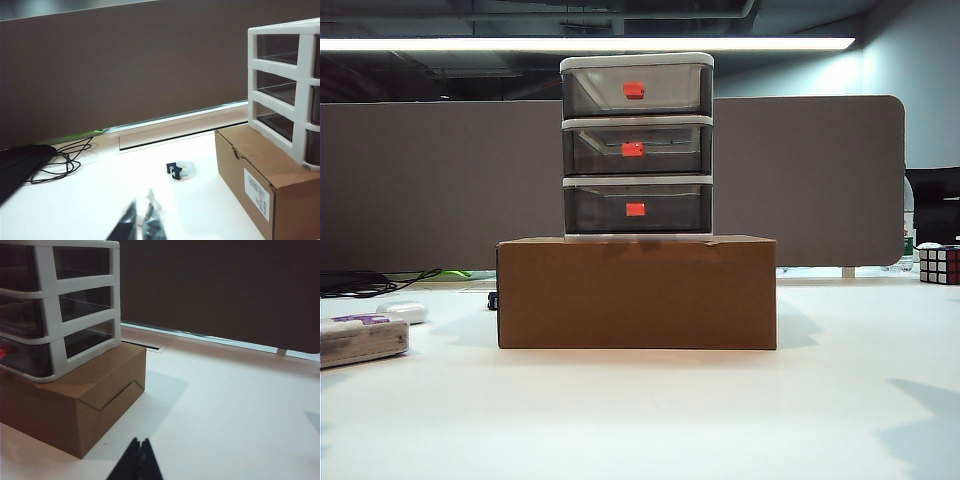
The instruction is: Open the third layer of the drawer on the table, pick up a pack of napkins on the table and put it in, and finally close the drawer.
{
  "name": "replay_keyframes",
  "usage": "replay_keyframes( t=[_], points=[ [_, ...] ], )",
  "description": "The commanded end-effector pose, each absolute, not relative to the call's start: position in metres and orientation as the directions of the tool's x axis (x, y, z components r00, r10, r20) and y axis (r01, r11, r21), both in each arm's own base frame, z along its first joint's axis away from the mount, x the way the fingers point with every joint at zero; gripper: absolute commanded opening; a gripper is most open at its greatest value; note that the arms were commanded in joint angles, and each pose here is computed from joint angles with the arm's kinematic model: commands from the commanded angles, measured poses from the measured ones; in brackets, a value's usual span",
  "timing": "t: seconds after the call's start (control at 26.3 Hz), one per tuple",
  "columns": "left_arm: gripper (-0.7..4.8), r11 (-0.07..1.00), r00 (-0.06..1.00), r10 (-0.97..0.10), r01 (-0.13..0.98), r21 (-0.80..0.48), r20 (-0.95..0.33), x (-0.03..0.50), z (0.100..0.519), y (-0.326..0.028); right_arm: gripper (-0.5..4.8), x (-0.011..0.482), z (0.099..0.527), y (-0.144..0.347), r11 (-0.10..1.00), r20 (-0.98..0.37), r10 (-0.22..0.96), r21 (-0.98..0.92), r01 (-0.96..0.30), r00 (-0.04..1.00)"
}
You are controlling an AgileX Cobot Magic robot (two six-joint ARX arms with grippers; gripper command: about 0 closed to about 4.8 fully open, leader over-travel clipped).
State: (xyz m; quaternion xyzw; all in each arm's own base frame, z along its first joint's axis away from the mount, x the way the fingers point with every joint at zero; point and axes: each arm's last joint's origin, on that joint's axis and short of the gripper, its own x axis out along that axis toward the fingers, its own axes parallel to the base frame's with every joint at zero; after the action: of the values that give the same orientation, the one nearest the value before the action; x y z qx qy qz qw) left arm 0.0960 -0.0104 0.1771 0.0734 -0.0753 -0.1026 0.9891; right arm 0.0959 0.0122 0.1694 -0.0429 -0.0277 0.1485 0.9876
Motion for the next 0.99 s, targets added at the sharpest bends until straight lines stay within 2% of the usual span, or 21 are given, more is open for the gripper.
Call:
replay_keyframes(
  t=[0.04, 0.38, 0.46, 0.49, 0.53, 0.57, 0.76, 0.99],
  points=[
    [0.18, 0.968, 0.965, -0.217, 0.192, 0.163, 0.146, 0.096, 0.180, -0.010, -0.06, 0.096, 0.169, 0.012, 0.953, 0.051, 0.295, -0.091, -0.290, 0.954],
    [0.19, 0.970, 0.964, -0.222, 0.203, 0.136, 0.145, 0.096, 0.180, -0.011, -0.06, 0.096, 0.169, 0.012, 0.952, 0.051, 0.296, -0.091, -0.291, 0.954],
    [0.22, 0.944, 0.934, -0.327, 0.328, 0.018, 0.142, 0.095, 0.179, -0.014, -0.06, 0.096, 0.169, 0.013, 0.944, 0.050, 0.329, -0.044, -0.327, 0.943],
    [0.22, 0.927, 0.918, -0.372, 0.376, -0.002, 0.138, 0.094, 0.179, -0.015, -0.06, 0.095, 0.169, 0.014, 0.937, 0.050, 0.349, -0.002, -0.349, 0.936],
    [0.21, 0.854, 0.850, -0.517, 0.521, -0.014, 0.105, 0.092, 0.176, -0.020, -0.06, 0.095, 0.169, 0.016, 0.905, 0.047, 0.412, 0.096, -0.415, 0.910],
    [0.20, 0.811, 0.811, -0.581, 0.584, -0.028, 0.069, 0.091, 0.173, -0.024, -0.06, 0.094, 0.168, 0.017, 0.869, 0.042, 0.470, 0.153, -0.471, 0.882],
    [0.21, 0.744, 0.748, -0.663, 0.663, -0.083, 0.028, 0.089, 0.168, -0.033, -0.06, 0.093, 0.168, 0.020, 0.821, 0.040, 0.548, 0.165, -0.546, 0.836],
    [0.22, 0.639, 0.681, -0.722, 0.724, -0.261, 0.123, 0.084, 0.178, -0.042, -0.05, 0.092, 0.172, 0.020, 0.801, 0.076, 0.565, 0.188, -0.569, 0.821]
  ],
)
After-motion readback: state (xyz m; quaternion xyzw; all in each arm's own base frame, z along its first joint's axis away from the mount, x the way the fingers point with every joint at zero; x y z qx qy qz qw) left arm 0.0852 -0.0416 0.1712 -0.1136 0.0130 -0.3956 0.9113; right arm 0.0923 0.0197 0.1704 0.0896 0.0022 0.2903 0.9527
